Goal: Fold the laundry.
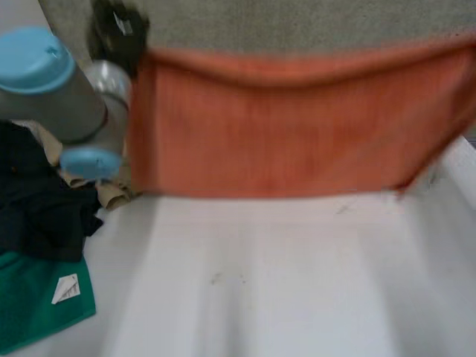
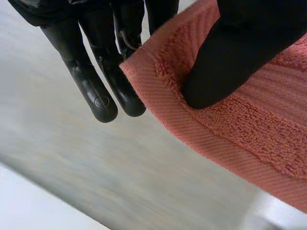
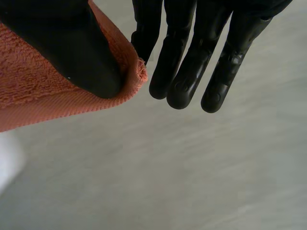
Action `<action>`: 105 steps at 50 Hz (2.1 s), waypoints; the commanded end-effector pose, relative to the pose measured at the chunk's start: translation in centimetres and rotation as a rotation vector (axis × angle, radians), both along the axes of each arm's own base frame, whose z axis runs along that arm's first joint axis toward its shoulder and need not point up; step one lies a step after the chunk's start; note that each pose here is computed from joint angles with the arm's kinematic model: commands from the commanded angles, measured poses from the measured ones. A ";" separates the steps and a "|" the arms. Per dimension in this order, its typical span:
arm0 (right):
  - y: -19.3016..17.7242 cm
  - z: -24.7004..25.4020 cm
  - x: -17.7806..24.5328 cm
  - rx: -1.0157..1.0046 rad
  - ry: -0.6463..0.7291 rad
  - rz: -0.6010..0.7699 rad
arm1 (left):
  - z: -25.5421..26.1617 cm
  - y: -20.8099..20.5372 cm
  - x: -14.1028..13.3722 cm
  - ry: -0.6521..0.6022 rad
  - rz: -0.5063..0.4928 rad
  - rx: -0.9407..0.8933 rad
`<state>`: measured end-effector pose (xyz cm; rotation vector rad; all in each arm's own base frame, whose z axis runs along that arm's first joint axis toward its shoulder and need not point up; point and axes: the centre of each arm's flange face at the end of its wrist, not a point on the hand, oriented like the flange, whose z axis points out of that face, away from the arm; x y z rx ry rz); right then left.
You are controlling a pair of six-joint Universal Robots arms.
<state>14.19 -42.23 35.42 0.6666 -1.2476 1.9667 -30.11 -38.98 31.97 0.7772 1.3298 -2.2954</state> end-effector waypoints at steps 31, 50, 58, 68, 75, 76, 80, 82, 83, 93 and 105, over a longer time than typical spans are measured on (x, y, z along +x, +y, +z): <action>7.7 -17.0 -3.4 0.882 -0.001 -0.010 | -14.8 12.2 4.5 -0.136 -0.078 0.605; 10.0 -16.7 -6.9 1.006 0.103 -0.050 | -16.0 16.1 5.0 -0.375 -0.085 0.828; 5.1 -17.7 -4.2 0.785 0.135 -0.025 | -16.0 10.0 1.8 -0.236 -0.091 0.629; -0.4 -19.9 -4.7 0.655 0.147 -0.093 | -17.5 4.2 -0.6 -0.183 -0.045 0.501; -3.2 -20.8 -3.9 0.572 0.166 -0.118 | -18.9 1.4 -1.6 -0.210 -0.013 0.450; -3.4 -20.9 -3.8 0.563 0.166 -0.119 | -18.9 1.3 -1.7 -0.216 -0.012 0.443; -4.1 -21.0 -2.8 0.518 0.168 -0.107 | -19.7 0.9 -2.0 -0.242 -0.016 0.432; -4.1 -21.2 -1.9 0.509 0.172 -0.095 | -19.9 0.9 -2.2 -0.241 -0.020 0.420; -4.1 -21.2 -1.6 0.508 0.170 -0.090 | -19.8 1.0 -2.3 -0.238 -0.022 0.410; -1.1 -16.1 -1.5 0.461 0.024 -0.066 | -15.8 2.9 -2.8 -0.147 -0.042 0.226; 5.2 -17.9 -5.3 0.731 -0.151 0.053 | -14.5 8.6 0.1 -0.137 -0.054 0.318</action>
